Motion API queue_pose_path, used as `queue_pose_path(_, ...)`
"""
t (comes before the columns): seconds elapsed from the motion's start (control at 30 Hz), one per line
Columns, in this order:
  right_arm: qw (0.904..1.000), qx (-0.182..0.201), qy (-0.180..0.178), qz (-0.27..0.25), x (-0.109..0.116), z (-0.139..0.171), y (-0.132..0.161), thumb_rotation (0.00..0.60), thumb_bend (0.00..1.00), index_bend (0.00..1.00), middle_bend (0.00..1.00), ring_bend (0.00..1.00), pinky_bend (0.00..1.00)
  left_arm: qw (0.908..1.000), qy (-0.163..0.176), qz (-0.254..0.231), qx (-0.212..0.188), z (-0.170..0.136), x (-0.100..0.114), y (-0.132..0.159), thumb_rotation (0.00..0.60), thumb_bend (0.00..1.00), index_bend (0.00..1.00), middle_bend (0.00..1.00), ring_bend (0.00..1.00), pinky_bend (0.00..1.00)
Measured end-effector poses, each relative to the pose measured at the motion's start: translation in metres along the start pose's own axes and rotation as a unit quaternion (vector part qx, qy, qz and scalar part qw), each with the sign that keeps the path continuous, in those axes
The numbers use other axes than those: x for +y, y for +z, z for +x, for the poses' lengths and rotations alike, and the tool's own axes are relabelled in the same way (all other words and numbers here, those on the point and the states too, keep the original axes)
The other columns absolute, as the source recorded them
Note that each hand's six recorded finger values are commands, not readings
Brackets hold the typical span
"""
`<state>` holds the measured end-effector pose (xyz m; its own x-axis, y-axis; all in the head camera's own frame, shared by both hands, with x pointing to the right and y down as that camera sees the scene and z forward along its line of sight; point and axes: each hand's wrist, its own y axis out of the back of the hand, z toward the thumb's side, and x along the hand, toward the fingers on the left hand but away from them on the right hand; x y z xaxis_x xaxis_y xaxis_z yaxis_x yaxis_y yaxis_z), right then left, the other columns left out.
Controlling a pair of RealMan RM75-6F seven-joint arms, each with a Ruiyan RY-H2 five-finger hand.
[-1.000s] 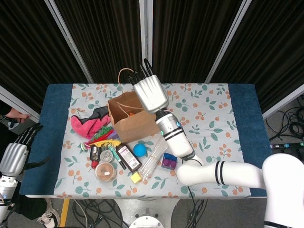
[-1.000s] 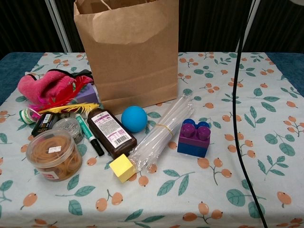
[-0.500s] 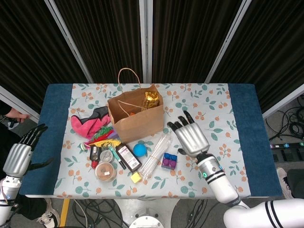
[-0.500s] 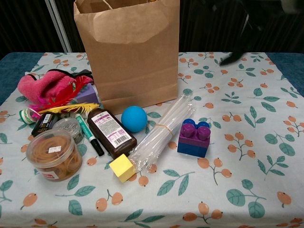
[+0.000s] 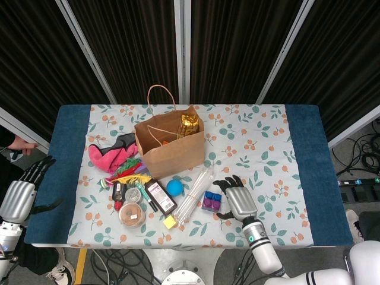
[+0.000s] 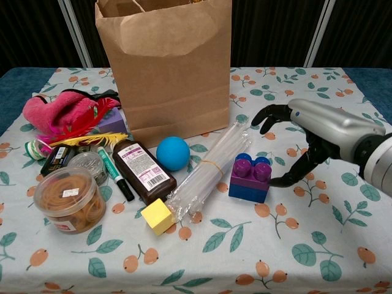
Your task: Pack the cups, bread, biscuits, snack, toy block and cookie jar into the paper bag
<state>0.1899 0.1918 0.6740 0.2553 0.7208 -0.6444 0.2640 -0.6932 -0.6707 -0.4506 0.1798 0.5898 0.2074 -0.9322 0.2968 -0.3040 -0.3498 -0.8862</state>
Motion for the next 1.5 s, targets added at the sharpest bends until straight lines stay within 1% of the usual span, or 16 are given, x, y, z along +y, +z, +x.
queue_pose_path(0.07,0.9998,-0.006,-0.003,-0.016,-0.008,0.0,-0.002,0.6,0.0,0.19,0.17,0.04,0.0,1.0,-0.004,-0.001,-0.001,-0.001,-0.002,0.0,0.6,0.19,0.14,0.18,0.13,0.21)
queue_pose_path(0.17,0.9991,-0.01,-0.015,-0.039,-0.014,-0.002,-0.003,0.6,0.0,0.19,0.18,0.04,0.0,0.9999,-0.014,0.002,-0.005,-0.003,-0.006,0.0,0.6,0.2,0.14,0.18,0.13,0.21)
queue_pose_path(0.3,0.9985,-0.017,-0.027,-0.044,-0.023,-0.006,-0.006,0.6,0.0,0.19,0.19,0.05,0.0,0.9999,-0.016,0.0,-0.005,-0.003,-0.007,-0.001,0.6,0.19,0.14,0.18,0.13,0.21)
queue_pose_path(0.47,0.998,-0.031,-0.025,-0.05,-0.037,-0.011,-0.008,0.6,0.0,0.19,0.21,0.09,0.0,0.9997,-0.024,0.0,-0.004,-0.003,-0.009,-0.004,0.6,0.19,0.14,0.18,0.13,0.21)
queue_pose_path(0.63,0.9976,-0.039,-0.024,-0.051,-0.044,-0.017,-0.007,0.6,0.0,0.19,0.24,0.11,0.01,0.9997,-0.024,0.0,-0.002,-0.004,-0.009,-0.006,0.6,0.19,0.14,0.18,0.13,0.21)
queue_pose_path(0.8,0.9982,-0.041,-0.021,-0.038,-0.05,-0.024,-0.006,0.6,0.01,0.19,0.3,0.2,0.11,0.9998,-0.02,0.003,0.0,-0.004,-0.007,-0.008,0.6,0.19,0.14,0.18,0.13,0.21)
queue_pose_path(0.87,0.9983,-0.04,-0.02,-0.037,-0.053,-0.027,-0.003,0.6,0.04,0.19,0.34,0.25,0.17,0.9999,-0.016,0.003,0.001,-0.004,-0.005,-0.009,0.6,0.19,0.14,0.18,0.13,0.21)
queue_pose_path(0.97,0.9985,-0.038,-0.019,-0.035,-0.055,-0.028,-0.001,0.6,0.09,0.21,0.4,0.3,0.23,0.9999,-0.009,0.003,0.005,-0.004,-0.002,-0.011,0.6,0.19,0.14,0.18,0.13,0.21)
queue_pose_path(1.03,0.9984,-0.036,-0.023,-0.038,-0.055,-0.028,0.0,0.6,0.12,0.22,0.43,0.33,0.25,1.0,-0.006,0.002,0.007,-0.004,0.0,-0.012,0.6,0.19,0.14,0.18,0.13,0.21)
queue_pose_path(1.13,0.998,-0.027,-0.035,-0.044,-0.048,-0.026,0.004,0.6,0.15,0.24,0.45,0.35,0.26,1.0,-0.003,0.001,0.008,-0.004,0.003,-0.012,0.6,0.19,0.14,0.18,0.13,0.21)
queue_pose_path(1.2,0.9975,-0.018,-0.051,-0.045,-0.039,-0.023,0.006,0.6,0.15,0.24,0.45,0.35,0.26,1.0,-0.003,0.0,0.007,-0.004,0.004,-0.011,0.6,0.19,0.14,0.18,0.13,0.21)
queue_pose_path(1.3,0.9951,0.001,-0.086,-0.049,-0.018,-0.015,0.01,0.6,0.15,0.25,0.45,0.35,0.26,1.0,-0.003,-0.001,0.004,-0.004,0.004,-0.009,0.6,0.19,0.14,0.18,0.13,0.21)
queue_pose_path(1.33,0.994,0.006,-0.096,-0.051,-0.009,-0.012,0.012,0.6,0.15,0.25,0.45,0.35,0.26,1.0,-0.003,-0.001,0.002,-0.004,0.004,-0.008,0.6,0.19,0.14,0.18,0.13,0.21)
queue_pose_path(1.43,0.9882,0.025,-0.137,-0.064,0.028,-0.002,0.018,0.6,0.15,0.26,0.45,0.35,0.26,1.0,-0.005,-0.003,-0.001,-0.002,0.003,-0.006,0.6,0.19,0.14,0.18,0.13,0.21)
queue_pose_path(1.5,0.9818,0.04,-0.171,-0.072,0.062,0.003,0.026,0.6,0.15,0.27,0.45,0.35,0.26,0.9999,-0.007,-0.006,-0.004,-0.002,0.001,-0.003,0.6,0.19,0.14,0.18,0.13,0.21)
